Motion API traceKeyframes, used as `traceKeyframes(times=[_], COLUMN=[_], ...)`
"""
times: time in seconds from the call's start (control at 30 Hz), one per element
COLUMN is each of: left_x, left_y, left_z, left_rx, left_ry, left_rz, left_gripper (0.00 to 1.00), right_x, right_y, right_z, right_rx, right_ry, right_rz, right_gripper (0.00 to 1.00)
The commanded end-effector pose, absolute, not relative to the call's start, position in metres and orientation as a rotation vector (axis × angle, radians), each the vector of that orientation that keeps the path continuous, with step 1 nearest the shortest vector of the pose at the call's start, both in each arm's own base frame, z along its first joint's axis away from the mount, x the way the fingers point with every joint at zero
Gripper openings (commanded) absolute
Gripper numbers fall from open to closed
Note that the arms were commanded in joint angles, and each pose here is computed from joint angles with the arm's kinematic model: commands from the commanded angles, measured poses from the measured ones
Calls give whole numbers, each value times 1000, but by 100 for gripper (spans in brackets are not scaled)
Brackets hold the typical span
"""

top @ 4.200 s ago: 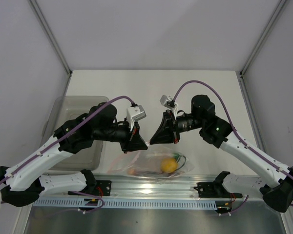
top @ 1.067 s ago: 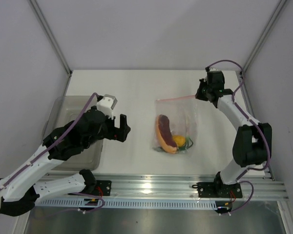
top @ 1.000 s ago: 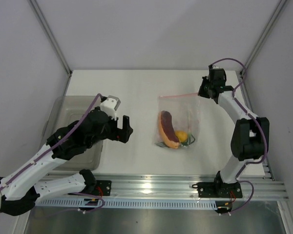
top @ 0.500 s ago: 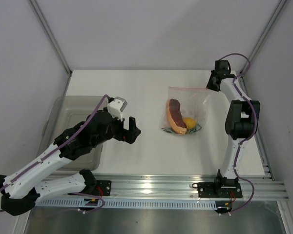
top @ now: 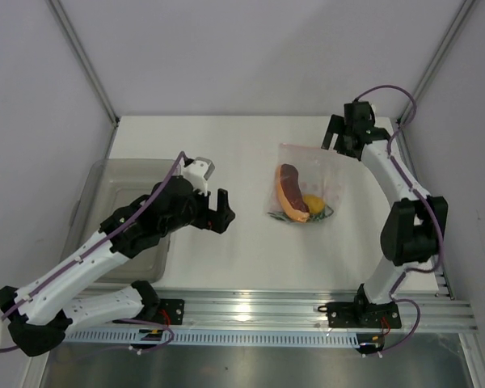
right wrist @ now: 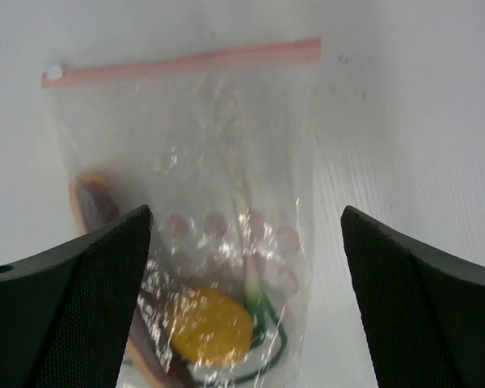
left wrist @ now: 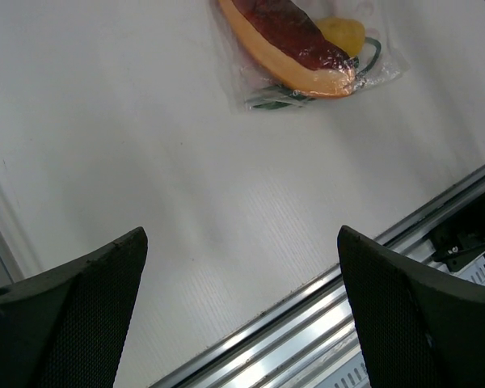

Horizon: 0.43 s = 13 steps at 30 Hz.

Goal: Place the food in the zip-top bag and seal the zipper
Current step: Reset both arms

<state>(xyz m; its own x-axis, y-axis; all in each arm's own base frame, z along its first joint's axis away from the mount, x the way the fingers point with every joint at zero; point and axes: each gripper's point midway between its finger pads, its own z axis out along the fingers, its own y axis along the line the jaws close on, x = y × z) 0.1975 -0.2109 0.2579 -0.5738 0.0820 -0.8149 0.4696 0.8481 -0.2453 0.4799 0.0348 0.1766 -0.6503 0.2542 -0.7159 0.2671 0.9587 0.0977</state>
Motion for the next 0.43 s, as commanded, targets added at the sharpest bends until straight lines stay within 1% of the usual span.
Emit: traceKeyframes(times=[0.0, 0.03, 0.1, 0.13, 0.23, 0.27, 0.3, 0.33, 0.37, 0.4], left_x=[203, 204, 208, 207, 209, 209, 208, 205, 203, 201], left_y=[-211, -211, -207, -207, -203, -202, -200, -197, -195, -196], left_z=[265, 263, 261, 258, 257, 256, 254, 254, 255, 253], left_rx=[334, 319, 273, 267, 220, 206, 196, 175, 164, 154], left_ry=[2119, 2126, 2131, 2141, 2141, 2141, 2143, 2138, 2133, 2127], left_rz=[-616, -625, -639, -653, -671, -672, -676, -688, -704, -732], left_gripper=[99, 99, 99, 99, 99, 99, 99, 100, 100, 100], right_x=[422, 408, 375, 356, 314, 296, 284, 273, 253, 244], right_y=[58, 80, 103, 133, 156, 176, 183, 188, 195, 200], right_z=[182, 180, 172, 169, 168, 168, 169, 185, 169, 170], right_rx=[410, 369, 347, 256, 202, 138, 115, 118, 99, 73], right_ry=[2327, 2339, 2367, 2384, 2342, 2337, 2322, 2259, 2282, 2261], right_rz=[-36, -16, 28, 69, 106, 159, 202, 291, 326, 377], right_gripper=[100, 99, 99, 100, 99, 99, 99, 99, 99, 100])
